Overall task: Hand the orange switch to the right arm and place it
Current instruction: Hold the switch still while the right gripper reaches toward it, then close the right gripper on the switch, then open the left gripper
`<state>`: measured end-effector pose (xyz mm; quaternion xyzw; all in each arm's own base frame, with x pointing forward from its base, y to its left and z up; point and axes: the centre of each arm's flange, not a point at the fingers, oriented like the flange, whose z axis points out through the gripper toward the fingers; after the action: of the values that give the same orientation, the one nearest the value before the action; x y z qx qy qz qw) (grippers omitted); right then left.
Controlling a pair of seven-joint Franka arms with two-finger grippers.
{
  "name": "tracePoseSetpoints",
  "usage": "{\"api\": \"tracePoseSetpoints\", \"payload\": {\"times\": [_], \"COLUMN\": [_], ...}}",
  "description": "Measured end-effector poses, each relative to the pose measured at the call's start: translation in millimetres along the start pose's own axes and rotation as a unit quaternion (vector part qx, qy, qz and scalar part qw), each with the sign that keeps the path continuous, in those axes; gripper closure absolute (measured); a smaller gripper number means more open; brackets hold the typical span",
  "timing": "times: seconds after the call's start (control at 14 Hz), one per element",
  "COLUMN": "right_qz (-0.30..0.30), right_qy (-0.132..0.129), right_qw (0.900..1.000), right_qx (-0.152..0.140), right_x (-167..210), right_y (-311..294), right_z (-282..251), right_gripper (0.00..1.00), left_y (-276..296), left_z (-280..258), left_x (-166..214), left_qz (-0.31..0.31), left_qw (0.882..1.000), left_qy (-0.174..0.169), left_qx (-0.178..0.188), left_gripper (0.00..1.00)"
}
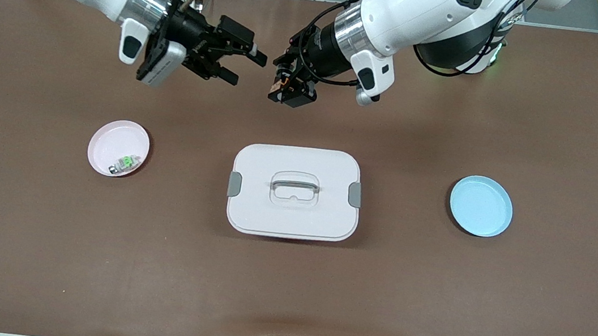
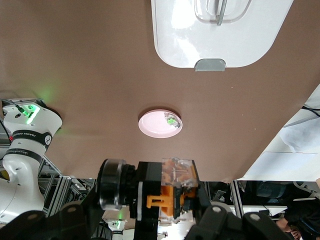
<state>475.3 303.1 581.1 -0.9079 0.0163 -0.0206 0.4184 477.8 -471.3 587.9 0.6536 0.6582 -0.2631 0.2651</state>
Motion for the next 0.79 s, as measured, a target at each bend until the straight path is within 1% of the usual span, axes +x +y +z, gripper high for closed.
{"api": "tracePoseSetpoints", "payload": {"times": [0.29,0.79], "right_qz": [0.003,0.012], "right_qy": [-0.003,0.018], "right_qw": [1.000,1.000], "right_qx": [0.002,0.002], "right_x": [10,13], "right_y": [-9,-14], "right_z": [13,44], "right_gripper": [0.00,0.00], "left_y": [0,0], "left_z": [0,0], "left_x": [0,0], "left_qz": [0.001,0.002], "left_qw": [1.000,1.000], "left_qy": [0.001,0.001], "left_qx": [-0.001,-0.001], "left_gripper": [0.27,0.27]}}
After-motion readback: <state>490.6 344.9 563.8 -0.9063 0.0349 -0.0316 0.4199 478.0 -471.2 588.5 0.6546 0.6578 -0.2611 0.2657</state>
